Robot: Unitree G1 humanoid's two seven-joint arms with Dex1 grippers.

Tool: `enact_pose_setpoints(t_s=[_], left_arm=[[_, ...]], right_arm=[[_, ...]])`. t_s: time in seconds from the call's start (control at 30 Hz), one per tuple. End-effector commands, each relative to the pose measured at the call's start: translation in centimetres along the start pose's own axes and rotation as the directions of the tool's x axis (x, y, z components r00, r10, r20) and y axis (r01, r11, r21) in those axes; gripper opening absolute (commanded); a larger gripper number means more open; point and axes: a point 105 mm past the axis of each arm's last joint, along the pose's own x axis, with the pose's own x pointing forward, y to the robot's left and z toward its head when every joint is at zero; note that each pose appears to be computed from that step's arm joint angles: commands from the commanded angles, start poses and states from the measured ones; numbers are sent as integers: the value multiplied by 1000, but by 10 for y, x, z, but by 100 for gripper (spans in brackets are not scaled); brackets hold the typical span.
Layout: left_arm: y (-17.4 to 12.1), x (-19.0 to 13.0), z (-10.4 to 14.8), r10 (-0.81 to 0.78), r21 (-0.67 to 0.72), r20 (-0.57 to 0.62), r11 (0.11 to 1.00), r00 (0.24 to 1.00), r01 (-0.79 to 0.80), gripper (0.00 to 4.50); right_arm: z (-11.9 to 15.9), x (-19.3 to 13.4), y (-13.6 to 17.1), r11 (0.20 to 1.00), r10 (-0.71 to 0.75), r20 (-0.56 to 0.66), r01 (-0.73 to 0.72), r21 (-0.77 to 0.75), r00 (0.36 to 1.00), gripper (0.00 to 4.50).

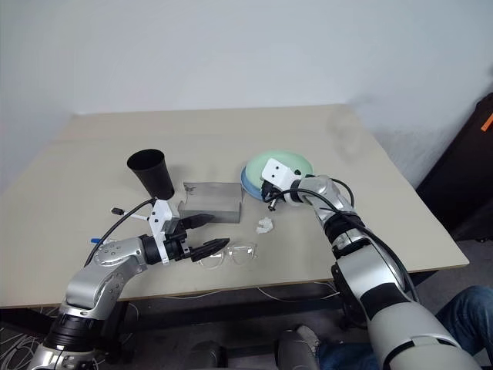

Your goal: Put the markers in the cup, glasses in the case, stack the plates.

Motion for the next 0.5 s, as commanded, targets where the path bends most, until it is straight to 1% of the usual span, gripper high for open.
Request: enact_pose_setpoints(t_s=[0.03, 0.17, 0.33, 0.5], left_arm=[[-1, -1, 13, -6, 45, 36, 999, 999, 4, 450], [0, 0, 14, -8, 48, 36, 999, 999, 6, 450], [1, 0, 14, -5, 53, 34, 999, 999, 3, 450], [6, -2, 16, 19, 72, 36, 997, 999, -22, 450]], right_arm=[[27, -5, -15, 999, -24, 77, 27, -33, 997, 232], [34, -9, -19, 999, -26, 114, 30, -36, 993, 367], [40, -16, -24, 999, -33, 158, 37, -23, 987, 367], [44, -30, -26, 1000, -11, 209, 5, 29, 978, 367]])
